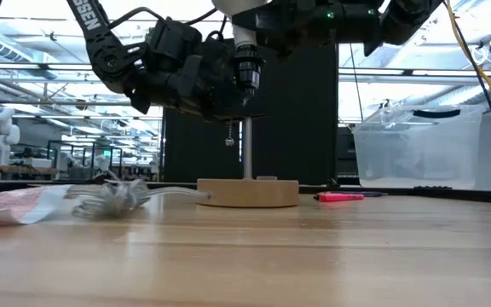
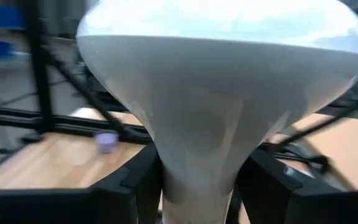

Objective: Screw lightbulb
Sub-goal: Remove the white lightbulb from the desk lamp

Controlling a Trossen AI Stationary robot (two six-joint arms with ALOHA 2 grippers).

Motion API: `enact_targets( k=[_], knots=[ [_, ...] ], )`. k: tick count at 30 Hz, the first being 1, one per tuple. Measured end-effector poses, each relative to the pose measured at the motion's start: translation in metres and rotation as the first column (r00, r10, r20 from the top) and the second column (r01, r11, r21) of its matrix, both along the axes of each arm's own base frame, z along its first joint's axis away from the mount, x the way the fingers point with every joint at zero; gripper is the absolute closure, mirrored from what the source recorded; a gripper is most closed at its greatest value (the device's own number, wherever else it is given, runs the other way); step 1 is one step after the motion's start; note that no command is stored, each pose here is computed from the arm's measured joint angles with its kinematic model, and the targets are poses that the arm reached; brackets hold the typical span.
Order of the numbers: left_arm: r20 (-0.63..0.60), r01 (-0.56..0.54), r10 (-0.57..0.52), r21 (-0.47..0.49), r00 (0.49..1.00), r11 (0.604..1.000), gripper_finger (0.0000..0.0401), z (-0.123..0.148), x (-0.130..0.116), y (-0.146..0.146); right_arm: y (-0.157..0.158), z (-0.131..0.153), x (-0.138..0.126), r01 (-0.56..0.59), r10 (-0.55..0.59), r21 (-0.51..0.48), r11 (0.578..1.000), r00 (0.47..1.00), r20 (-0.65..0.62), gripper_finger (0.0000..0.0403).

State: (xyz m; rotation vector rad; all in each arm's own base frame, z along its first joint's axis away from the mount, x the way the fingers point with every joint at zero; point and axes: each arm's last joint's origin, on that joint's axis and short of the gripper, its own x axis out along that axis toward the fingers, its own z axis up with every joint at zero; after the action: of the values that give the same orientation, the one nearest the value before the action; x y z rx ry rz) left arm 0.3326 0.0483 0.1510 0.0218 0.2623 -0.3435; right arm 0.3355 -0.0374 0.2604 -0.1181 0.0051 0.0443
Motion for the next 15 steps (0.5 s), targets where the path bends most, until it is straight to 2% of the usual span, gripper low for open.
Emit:
enact_targets(
  k=[6, 15],
  knots=[
    [0.013, 0.127, -0.127, -0.018, 0.992, 0.992, 0.0373, 0.000, -0.001, -0.003, -0.008, 0.000, -0.002, -0.170, 0.170, 0.024, 0.985, 0.985, 0.003, 0.0232],
    [0.015, 0.176, -0.176, -0.027, 0.984, 0.984, 0.0373, 0.000, -0.002, -0.005, -0.012, 0.001, -0.004, -0.272, 0.271, 0.047, 0.961, 0.962, 0.022, 0.0232]
  ],
)
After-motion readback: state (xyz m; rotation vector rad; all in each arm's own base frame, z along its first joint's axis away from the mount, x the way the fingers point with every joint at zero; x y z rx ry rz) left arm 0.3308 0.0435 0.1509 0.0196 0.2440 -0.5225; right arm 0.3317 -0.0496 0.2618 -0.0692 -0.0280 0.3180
